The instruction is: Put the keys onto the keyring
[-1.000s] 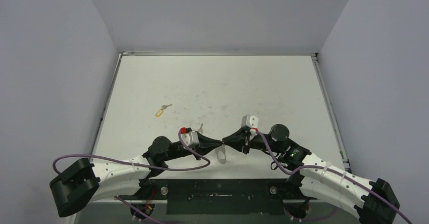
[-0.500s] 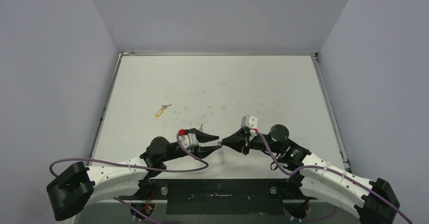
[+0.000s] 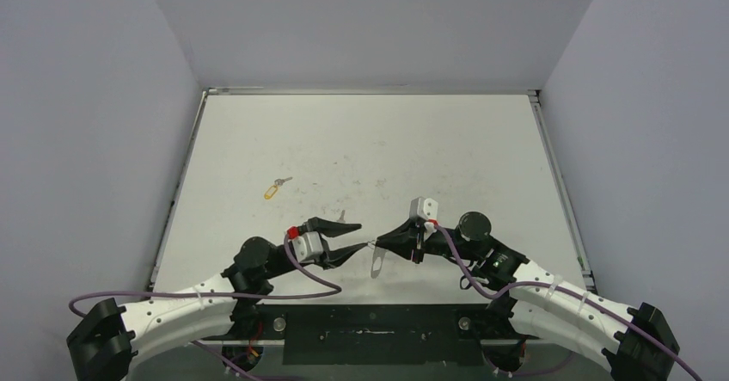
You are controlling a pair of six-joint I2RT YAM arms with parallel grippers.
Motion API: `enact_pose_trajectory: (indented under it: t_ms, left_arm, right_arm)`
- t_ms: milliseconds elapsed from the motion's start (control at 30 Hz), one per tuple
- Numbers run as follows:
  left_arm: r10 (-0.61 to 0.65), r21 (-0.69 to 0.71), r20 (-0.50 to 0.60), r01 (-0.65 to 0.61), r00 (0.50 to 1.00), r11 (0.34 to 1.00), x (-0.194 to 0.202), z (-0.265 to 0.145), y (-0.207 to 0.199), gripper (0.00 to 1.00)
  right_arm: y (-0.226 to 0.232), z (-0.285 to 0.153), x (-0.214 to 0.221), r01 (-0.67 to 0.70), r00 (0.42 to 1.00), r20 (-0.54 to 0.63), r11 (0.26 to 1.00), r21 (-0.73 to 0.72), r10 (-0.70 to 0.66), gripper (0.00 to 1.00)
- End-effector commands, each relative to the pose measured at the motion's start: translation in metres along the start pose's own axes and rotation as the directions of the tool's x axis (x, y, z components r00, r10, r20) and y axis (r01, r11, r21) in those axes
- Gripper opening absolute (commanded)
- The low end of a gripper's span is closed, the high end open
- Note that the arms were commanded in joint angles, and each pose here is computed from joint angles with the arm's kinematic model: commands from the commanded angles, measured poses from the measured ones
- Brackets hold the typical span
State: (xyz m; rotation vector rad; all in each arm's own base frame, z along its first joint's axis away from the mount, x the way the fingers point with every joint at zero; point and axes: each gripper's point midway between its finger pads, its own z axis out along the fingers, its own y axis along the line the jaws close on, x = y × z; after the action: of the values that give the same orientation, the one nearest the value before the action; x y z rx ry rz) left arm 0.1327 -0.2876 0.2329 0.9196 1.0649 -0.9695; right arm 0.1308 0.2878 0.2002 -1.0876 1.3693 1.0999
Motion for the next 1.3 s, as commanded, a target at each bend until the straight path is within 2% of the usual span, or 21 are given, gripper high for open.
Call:
enact_pose_trajectory:
  t_ms: [0, 233, 500, 700, 933, 1267]
  left_arm:
    - [0.032, -0.036, -0.016, -0.032, 0.999, 0.999, 0.001, -0.002, 0.007, 0.40]
    - [0.062, -0.032, -0.102, -0.066, 0.993, 0.997, 0.019, 0.003, 0.011, 0.40]
    - [0.066, -0.091, -0.183, -0.083, 0.981, 0.992, 0.038, 0.003, 0.024, 0.40]
    - [0.054, -0.099, -0.158, -0.071, 0.986, 0.993, 0.036, 0.010, 0.026, 0.40]
    - [0.036, -0.097, -0.079, -0.043, 0.996, 0.994, 0.020, 0.016, 0.024, 0.39]
    - [0.039, -0.032, -0.021, -0.039, 0.999, 0.999, 0.003, 0.013, 0.008, 0.39]
  right_arm:
    - [0.003, 0.003, -0.034, 0.076, 0.993, 0.091, 0.997, -0.015, -0.074, 0.00]
    - [0.004, 0.004, -0.034, 0.077, 0.993, 0.091, 0.997, -0.024, -0.074, 0.00]
    - [0.004, 0.004, -0.035, 0.080, 0.993, 0.090, 0.997, -0.021, -0.078, 0.00]
    - [0.002, 0.004, -0.034, 0.078, 0.993, 0.086, 0.997, -0.012, -0.077, 0.00]
    - [-0.002, 0.004, -0.032, 0.073, 0.994, 0.075, 0.997, 0.010, -0.074, 0.00]
    - [-0.008, 0.005, -0.031, 0.061, 0.996, 0.065, 0.997, 0.041, -0.064, 0.00]
